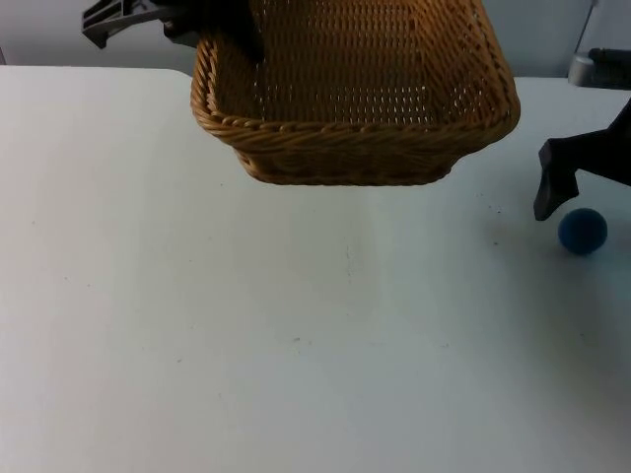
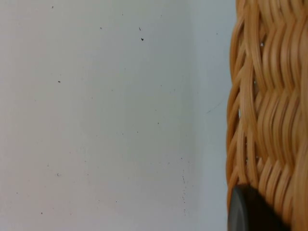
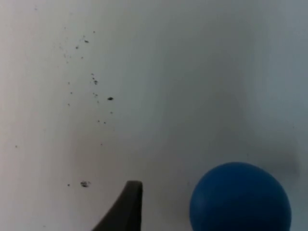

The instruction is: Pick up the basket with the left hand and place the ball into the basket with the right hand.

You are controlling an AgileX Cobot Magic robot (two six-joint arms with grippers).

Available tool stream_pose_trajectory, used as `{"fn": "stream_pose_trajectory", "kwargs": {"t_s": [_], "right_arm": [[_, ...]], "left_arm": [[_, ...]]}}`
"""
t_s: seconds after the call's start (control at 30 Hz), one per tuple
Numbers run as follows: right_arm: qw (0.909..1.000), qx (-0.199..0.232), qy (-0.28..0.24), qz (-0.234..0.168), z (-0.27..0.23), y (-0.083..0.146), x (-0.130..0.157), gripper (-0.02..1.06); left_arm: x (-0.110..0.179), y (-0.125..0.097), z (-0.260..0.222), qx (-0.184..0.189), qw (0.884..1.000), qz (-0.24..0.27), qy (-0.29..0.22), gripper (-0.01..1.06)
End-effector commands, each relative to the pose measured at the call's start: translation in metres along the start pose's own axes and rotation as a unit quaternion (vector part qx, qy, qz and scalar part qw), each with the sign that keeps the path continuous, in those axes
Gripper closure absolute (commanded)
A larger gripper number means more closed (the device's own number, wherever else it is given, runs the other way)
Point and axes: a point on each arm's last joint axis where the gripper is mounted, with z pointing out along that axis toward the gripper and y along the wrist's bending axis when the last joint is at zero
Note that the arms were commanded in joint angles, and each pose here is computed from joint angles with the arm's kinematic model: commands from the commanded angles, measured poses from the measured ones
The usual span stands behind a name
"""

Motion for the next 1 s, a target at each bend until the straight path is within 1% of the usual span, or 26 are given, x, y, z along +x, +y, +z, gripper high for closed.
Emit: {"fn": "stream_pose_trajectory", "kwargs": {"t_s": [0.0, 0.33, 0.47, 0.53, 0.73, 0.97], "right_arm": [[1.0000, -0.001, -0.003, -0.003, -0.003, 0.000, -0.003, 0.00], [1.0000, -0.001, -0.003, -0.004, -0.003, 0.000, -0.003, 0.00], [1.0000, 0.000, 0.004, -0.008, 0.003, 0.000, -0.001, 0.00], [0.9999, -0.001, 0.012, -0.005, 0.007, 0.000, 0.001, 0.01], [0.9999, -0.002, 0.009, -0.005, 0.009, 0.001, 0.000, 0.04], [0.9996, -0.002, 0.026, -0.008, 0.017, 0.003, 0.004, 0.05]], "left_arm": [[-0.005, -0.004, -0.006, 0.013, 1.000, -0.009, -0.020, 1.05], [-0.005, -0.004, -0.006, 0.013, 1.000, -0.009, -0.018, 1.05], [-0.005, -0.004, -0.006, 0.013, 1.000, -0.009, -0.018, 1.05], [-0.004, -0.004, -0.006, 0.012, 1.000, -0.009, -0.016, 1.05], [-0.004, -0.004, -0.006, 0.011, 1.000, -0.008, -0.015, 1.05], [-0.004, -0.004, -0.006, 0.011, 1.000, -0.008, -0.015, 1.05]]}}
